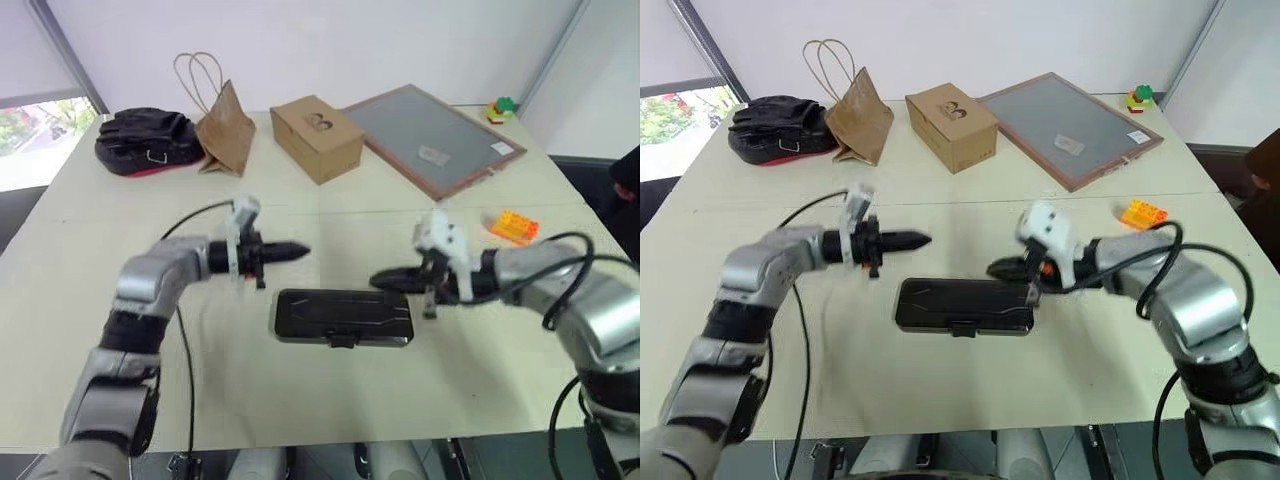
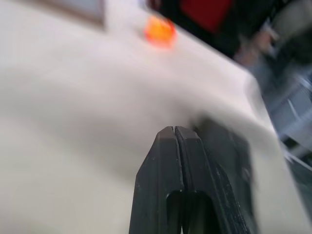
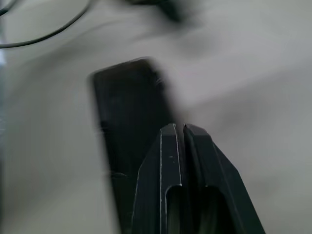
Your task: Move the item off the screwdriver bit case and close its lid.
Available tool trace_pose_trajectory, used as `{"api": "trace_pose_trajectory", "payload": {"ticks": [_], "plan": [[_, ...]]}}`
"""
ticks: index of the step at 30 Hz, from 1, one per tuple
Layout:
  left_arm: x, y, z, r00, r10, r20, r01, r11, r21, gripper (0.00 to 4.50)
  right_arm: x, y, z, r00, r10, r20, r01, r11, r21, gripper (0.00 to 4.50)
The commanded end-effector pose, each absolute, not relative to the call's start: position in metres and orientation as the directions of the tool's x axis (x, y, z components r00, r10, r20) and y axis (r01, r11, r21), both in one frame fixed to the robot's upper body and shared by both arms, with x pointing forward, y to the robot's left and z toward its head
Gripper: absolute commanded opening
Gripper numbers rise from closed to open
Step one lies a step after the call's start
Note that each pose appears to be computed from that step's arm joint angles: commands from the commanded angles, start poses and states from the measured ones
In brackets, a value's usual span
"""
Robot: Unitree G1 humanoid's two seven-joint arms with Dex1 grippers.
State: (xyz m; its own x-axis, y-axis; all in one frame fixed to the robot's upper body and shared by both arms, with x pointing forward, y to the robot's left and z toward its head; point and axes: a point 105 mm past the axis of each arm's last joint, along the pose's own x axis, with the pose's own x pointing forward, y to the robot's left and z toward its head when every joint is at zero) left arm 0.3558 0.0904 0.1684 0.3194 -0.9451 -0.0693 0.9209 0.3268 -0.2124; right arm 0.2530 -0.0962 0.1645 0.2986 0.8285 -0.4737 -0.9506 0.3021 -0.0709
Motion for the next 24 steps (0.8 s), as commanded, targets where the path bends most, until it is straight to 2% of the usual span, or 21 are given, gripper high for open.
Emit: {"api": "trace_pose_trajectory", "payload": {"ticks": [1,4,12,19,24], "plan": [[0.376,0.083,0.163,0.369,-0.926,-0.079,0.913,0.377,-0.157,0.0,0.237,-0.081,0.157,0.265,0.838,-0.477,-0.962,0.264,-0.07,0.03],[0.378,0.06,0.144,0.309,-0.938,-0.16,0.944,0.322,-0.068,0.0,0.228,-0.073,0.141,0.247,0.831,-0.498,-0.964,0.262,-0.041,0.03],[0.369,0.022,0.128,0.165,-0.964,-0.209,0.984,0.175,-0.028,0.0,0.222,-0.07,0.123,0.262,0.8,-0.54,-0.957,0.289,-0.035,0.03],[0.352,0.009,0.113,0.05,-0.96,-0.276,0.997,0.063,-0.041,0.0,0.22,-0.068,0.105,0.255,0.772,-0.582,-0.955,0.296,-0.025,0.03],[0.342,0.01,0.108,-0.023,-0.939,-0.343,0.999,-0.012,-0.036,0.0,0.234,-0.068,0.094,0.303,0.739,-0.602,-0.939,0.338,-0.059,0.03]]}}
